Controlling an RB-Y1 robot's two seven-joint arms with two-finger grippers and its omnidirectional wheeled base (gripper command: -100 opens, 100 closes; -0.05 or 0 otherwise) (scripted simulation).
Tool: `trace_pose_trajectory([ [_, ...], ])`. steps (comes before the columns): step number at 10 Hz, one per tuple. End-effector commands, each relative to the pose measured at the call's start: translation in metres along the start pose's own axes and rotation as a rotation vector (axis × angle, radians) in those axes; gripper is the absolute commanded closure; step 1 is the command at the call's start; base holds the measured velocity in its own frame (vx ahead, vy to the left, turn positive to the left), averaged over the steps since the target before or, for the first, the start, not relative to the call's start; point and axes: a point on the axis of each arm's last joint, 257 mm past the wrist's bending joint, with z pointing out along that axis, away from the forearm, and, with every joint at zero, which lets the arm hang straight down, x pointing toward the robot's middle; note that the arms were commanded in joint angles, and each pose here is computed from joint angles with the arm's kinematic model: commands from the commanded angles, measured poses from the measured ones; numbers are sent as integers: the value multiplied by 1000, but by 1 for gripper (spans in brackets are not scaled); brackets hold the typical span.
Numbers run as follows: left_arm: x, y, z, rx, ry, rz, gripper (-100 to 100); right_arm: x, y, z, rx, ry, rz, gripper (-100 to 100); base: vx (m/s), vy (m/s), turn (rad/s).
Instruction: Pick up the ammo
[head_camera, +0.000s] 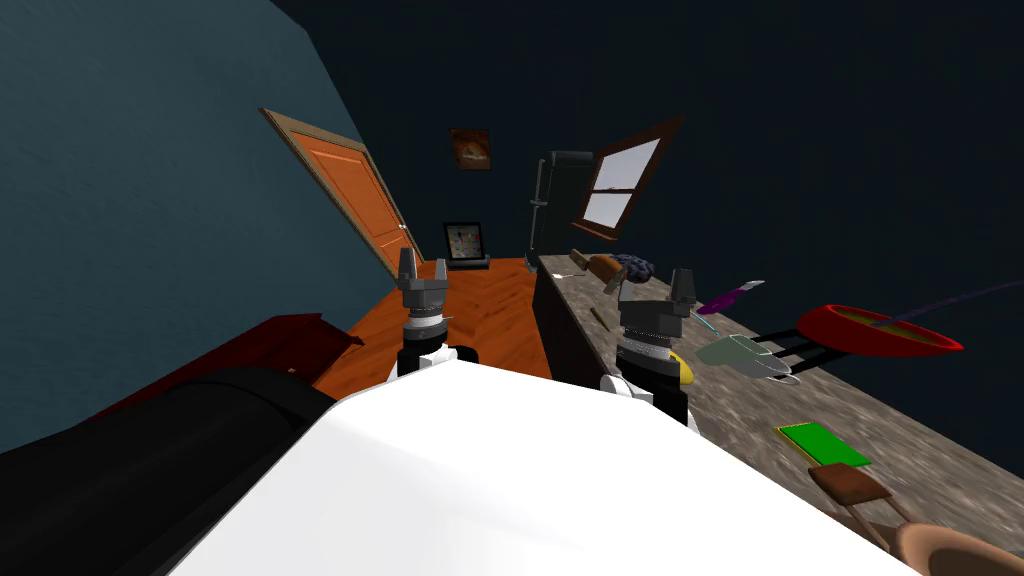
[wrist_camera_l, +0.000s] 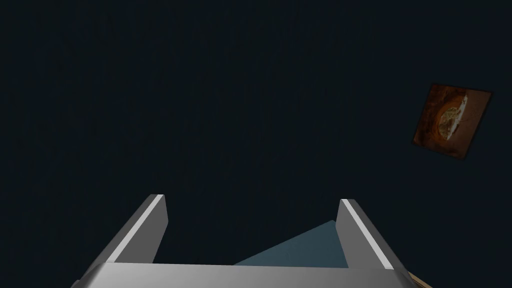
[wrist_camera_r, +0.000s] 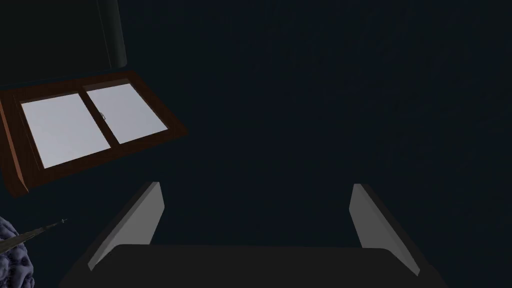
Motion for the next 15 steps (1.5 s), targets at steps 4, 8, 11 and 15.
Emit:
trace_pose_trajectory([
  [4, 0, 0, 0, 0, 0, 0, 0, -3, -8, -11, 61, 59, -65, -100, 58, 79, 23],
  [8, 0, 0, 0, 0, 0, 0, 0, -20, -26, -35, 187, 87, -160, -100, 115, 130, 46],
  [11, 0, 0, 0, 0, 0, 0, 0, -26, -33, -44, 231, 93, -190, -100, 32, -7, 32],
  [15, 0, 0, 0, 0, 0, 0, 0, -26, -33, -44, 231, 93, -190, -100, 20, 4, -11],
])
